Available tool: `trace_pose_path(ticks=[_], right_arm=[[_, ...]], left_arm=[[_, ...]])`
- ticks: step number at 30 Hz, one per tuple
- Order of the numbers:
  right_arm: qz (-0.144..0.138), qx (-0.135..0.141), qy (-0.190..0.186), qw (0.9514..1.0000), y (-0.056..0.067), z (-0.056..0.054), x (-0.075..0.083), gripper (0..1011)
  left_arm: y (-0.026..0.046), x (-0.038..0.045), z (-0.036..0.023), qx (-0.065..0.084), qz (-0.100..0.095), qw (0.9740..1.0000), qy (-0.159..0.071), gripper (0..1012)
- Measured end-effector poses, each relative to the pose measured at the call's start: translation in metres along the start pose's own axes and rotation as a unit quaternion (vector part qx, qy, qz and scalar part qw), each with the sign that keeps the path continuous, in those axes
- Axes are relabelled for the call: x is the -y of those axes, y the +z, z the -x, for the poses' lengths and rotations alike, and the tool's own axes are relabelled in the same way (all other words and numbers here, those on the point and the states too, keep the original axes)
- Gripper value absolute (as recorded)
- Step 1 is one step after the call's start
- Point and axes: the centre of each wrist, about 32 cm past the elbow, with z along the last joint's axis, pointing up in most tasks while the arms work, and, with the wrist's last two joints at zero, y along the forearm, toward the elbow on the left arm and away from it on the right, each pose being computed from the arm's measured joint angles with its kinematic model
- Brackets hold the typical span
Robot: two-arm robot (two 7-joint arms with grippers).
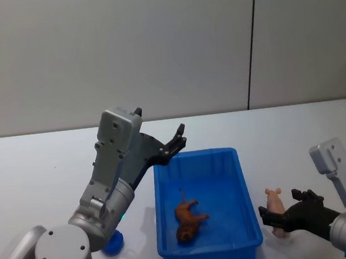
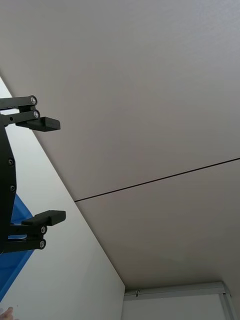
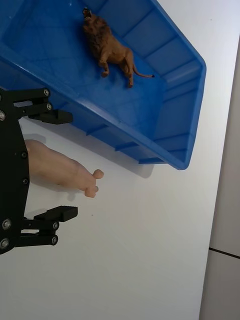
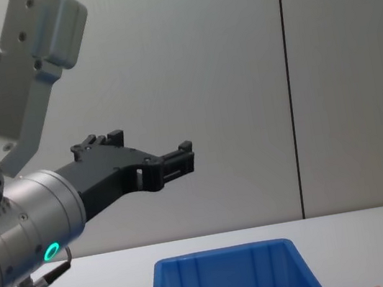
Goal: Pick up the two dolls from the table and place them into the box.
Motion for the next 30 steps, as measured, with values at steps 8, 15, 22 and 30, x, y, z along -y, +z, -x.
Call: trace_pose_path(ticks=[8, 15, 22, 30], right_arm=[[0.011, -0.007, 0.003, 0.9999, 0.000, 0.003, -0.004, 1008], [0.019, -0.015, -0.002, 0.9997, 0.000, 0.006, -0.011, 1008], [0.028, -0.023, -0.014, 0.9992, -0.002, 0.007, -0.016, 1008], [0.043, -0.031, -0.021, 0.9984, -0.006, 0.008, -0.024, 1008]], left_arm=[[0.0000, 0.0000, 0.0000, 0.000, 0.000, 1.0000, 0.000, 1001], [0.0000, 0.0000, 0.0000, 0.000, 0.000, 1.0000, 0.000, 1001], [0.0000, 0.0000, 0.0000, 0.000, 0.000, 1.0000, 0.000, 1001], [0.0000, 0.0000, 0.0000, 0.000, 0.000, 1.0000, 0.000, 1001]])
